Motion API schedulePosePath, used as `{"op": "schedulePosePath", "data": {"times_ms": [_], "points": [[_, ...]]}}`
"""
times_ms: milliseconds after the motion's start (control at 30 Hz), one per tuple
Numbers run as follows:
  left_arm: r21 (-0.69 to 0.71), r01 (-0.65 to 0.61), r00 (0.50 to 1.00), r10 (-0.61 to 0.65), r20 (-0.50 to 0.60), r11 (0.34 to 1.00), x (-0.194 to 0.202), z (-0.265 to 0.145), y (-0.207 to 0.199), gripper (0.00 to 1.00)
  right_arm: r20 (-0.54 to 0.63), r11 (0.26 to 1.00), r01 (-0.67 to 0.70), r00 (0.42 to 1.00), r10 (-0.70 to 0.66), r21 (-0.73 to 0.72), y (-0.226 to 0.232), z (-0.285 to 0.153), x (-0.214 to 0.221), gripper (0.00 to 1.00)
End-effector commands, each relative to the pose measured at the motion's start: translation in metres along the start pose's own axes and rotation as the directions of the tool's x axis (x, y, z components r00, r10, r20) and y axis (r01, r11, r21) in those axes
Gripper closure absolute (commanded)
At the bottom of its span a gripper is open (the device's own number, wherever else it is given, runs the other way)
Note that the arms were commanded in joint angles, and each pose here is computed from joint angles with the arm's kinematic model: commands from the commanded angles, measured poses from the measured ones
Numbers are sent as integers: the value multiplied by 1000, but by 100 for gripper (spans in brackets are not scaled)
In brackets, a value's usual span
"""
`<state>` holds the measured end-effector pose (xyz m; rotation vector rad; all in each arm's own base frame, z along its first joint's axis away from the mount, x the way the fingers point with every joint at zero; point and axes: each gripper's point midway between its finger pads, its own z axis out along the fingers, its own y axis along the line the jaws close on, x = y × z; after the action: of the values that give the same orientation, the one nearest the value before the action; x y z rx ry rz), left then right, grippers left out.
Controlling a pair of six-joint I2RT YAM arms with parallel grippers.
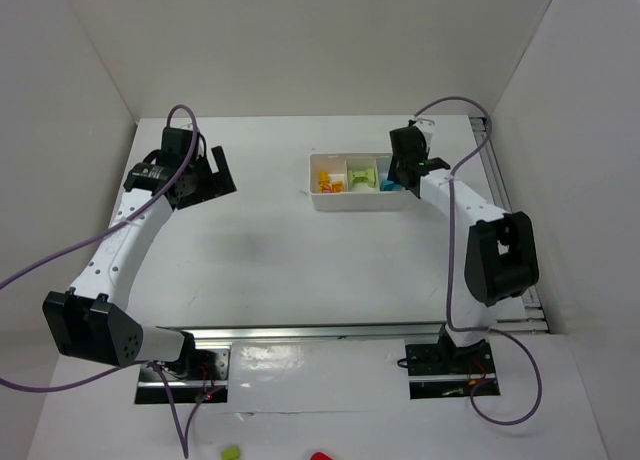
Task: Sort the legos into containers by color
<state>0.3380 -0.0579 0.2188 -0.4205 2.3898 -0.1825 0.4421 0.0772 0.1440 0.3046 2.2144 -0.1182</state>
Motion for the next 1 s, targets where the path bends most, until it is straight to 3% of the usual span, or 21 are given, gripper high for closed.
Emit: {"op": "schedulePosePath", "data": {"times_ms": [0,200,267,300,400,533,700,967], "points": [[11,-12,1000,12,7,1000,-3,3,-1,1,21,998,-67,998,67,-6,7,26,-21,57],[15,-20,1000,20,15,1000,-6,1,-2,1,63,996,-80,995,82,-28,20,52,-51,51],[15,-20,1000,20,15,1000,-7,2,-3,1,36,997,-70,997,71,-28,24,63,-46,36],[15,-20,1000,20,15,1000,-8,2,-3,1,48,997,-75,996,77,-33,28,62,-56,19],[20,-20,1000,19,25,1000,-11,0,-4,1,71,997,-75,995,77,-19,29,55,-65,8],[16,-20,1000,20,17,1000,-9,0,-3,1,162,995,-99,981,102,-25,25,19,-87,8],[12,-21,1000,21,8,1000,-8,3,-3,1,261,954,-234,948,182,187,-41,-25,-105,0],[37,-29,999,29,15,999,-14,6,-10,1,99,787,-329,940,328,522,-161,-40,-22,0]]}}
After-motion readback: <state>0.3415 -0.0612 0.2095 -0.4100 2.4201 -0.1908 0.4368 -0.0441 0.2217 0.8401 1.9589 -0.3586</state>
